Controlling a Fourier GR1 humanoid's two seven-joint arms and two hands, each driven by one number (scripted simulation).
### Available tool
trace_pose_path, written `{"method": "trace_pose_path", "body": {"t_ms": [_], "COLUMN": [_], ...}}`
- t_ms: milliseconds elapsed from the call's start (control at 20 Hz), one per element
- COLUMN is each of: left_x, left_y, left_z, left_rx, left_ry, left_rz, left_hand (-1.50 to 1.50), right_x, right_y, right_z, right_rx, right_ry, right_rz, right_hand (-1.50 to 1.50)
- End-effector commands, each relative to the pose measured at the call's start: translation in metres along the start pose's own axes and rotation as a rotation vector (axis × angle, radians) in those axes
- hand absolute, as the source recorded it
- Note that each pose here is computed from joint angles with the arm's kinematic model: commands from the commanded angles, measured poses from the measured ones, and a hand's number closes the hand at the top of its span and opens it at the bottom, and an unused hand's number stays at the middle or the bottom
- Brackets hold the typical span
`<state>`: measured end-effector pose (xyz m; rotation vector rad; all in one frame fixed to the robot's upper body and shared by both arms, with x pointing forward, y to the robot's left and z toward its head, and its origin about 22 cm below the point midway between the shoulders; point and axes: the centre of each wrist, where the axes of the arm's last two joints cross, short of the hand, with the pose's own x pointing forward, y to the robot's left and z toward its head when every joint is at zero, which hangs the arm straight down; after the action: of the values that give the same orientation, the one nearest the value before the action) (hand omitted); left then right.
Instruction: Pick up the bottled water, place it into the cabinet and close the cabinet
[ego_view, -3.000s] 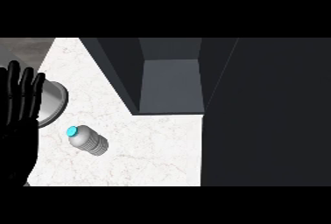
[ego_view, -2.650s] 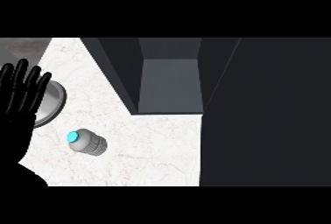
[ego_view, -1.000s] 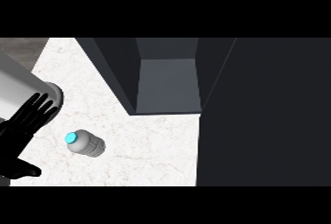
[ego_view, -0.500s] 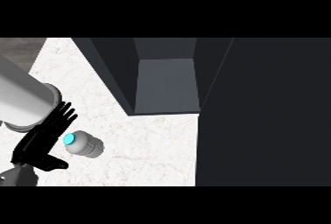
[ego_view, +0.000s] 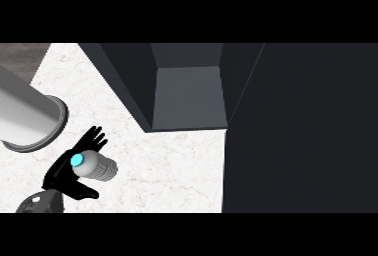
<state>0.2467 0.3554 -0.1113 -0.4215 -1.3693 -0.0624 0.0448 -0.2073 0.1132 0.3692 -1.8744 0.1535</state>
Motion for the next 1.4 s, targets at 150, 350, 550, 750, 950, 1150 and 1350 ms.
{"method": "trace_pose_path", "body": {"t_ms": [150, 350, 550, 750, 950, 1150, 1350], "left_x": [-0.036, -0.035, -0.048, -0.049, -0.04, -0.069, -0.082], "left_y": [-0.016, -0.017, -0.02, -0.036, -0.022, -0.048, -0.106], "left_z": [-0.003, -0.01, 0.003, -0.014, -0.013, -0.005, -0.035], "left_rx": [-0.053, -0.057, -0.062, -0.06, -0.081, 0.099, 0.195], "left_ry": [-0.023, -0.066, -0.078, -0.212, -0.251, -0.306, -0.351], "left_rz": [0.056, 0.061, -0.083, -0.197, -0.228, -0.317, -0.312], "left_hand": [-1.5, 1.5, 1.5, 1.5, 1.5, 1.5, 1.5], "right_x": [0.036, 0.037, 0.044, 0.023, 0.022, 0.028, 0.023], "right_y": [0.001, 0.0, 0.002, 0.002, 0.005, 0.005, -0.005], "right_z": [0.0, 0.003, 0.004, 0.008, 0.005, 0.006, 0.01], "right_rx": [0.032, 0.028, 0.017, 0.021, 0.004, -0.021, -0.025], "right_ry": [-0.047, -0.031, -0.049, -0.051, -0.037, -0.037, -0.017], "right_rz": [0.072, 0.087, 0.061, 0.065, 0.087, 0.079, 0.075], "right_hand": [-1.5, -1.5, -1.5, -1.5, -1.5, -1.5, -1.5]}}
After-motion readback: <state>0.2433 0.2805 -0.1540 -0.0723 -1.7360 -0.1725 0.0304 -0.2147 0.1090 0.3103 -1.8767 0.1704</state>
